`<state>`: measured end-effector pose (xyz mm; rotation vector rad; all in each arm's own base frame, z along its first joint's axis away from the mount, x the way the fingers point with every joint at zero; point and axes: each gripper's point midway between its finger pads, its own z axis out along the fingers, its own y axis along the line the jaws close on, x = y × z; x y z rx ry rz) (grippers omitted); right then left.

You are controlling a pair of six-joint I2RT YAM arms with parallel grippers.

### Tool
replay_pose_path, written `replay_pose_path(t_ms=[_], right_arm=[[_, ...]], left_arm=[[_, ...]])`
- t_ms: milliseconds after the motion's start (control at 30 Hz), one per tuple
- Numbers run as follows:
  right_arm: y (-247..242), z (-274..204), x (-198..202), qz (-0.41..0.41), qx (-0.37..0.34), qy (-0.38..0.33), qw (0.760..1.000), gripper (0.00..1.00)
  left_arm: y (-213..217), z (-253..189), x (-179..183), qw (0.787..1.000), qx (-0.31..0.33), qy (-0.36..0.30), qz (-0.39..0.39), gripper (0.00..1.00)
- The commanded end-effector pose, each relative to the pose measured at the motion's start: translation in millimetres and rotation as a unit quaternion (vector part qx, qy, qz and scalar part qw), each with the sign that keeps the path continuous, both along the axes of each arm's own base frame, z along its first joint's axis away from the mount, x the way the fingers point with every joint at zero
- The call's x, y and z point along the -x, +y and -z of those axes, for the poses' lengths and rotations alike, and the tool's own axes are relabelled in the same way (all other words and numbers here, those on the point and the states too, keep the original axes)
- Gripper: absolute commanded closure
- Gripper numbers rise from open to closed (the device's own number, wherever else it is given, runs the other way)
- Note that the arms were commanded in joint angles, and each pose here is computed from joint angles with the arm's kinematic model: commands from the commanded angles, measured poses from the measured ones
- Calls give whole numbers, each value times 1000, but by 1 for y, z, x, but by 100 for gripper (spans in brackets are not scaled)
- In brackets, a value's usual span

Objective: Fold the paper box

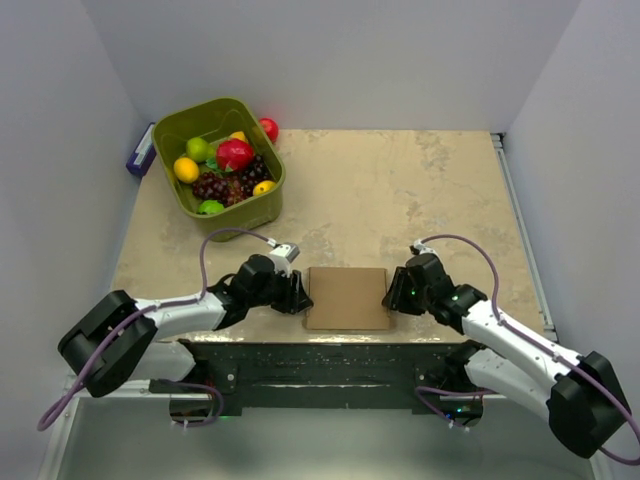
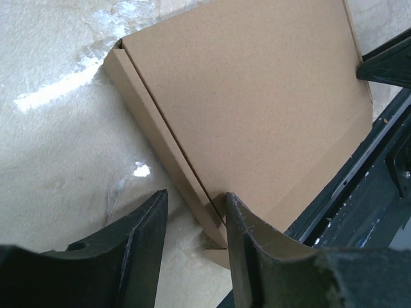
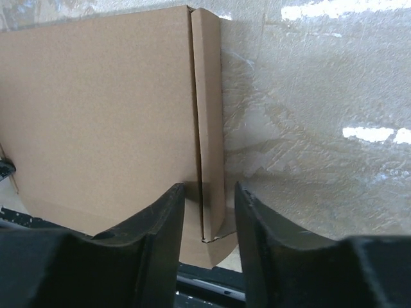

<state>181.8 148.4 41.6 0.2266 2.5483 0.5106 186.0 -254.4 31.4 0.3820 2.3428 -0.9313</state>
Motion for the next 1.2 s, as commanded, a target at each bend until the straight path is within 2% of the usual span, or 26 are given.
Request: replay_pose_path(t_ms=[0,167,267,400,700,833,1167], right_arm=[[10,-23,-9,1,-26,-15,1000,54],[18,-37,-18,-8,-33,-27,999,28],[24,-37,-21,-13,-46,-30,998,24],[31,-27,-20,-18,-65,-19,998,24],[36,-10,-16,-17,-101,-7,995,34],[35,4,-8,-17,-107,8,994,47],[46,7,2,-14,-168,17,985,69]], left_arm=[[4,-10,-11,999,-18,-24,-13,49],[5,-39,-24,998,-3,-54,-37,32],[10,-52,-29,996,5,-67,-51,26],[15,-64,-30,995,17,-75,-63,23],[13,-98,-25,992,82,-80,-60,20],[12,-113,-23,989,104,-85,-59,19],[20,-122,-26,987,114,-89,-76,18]])
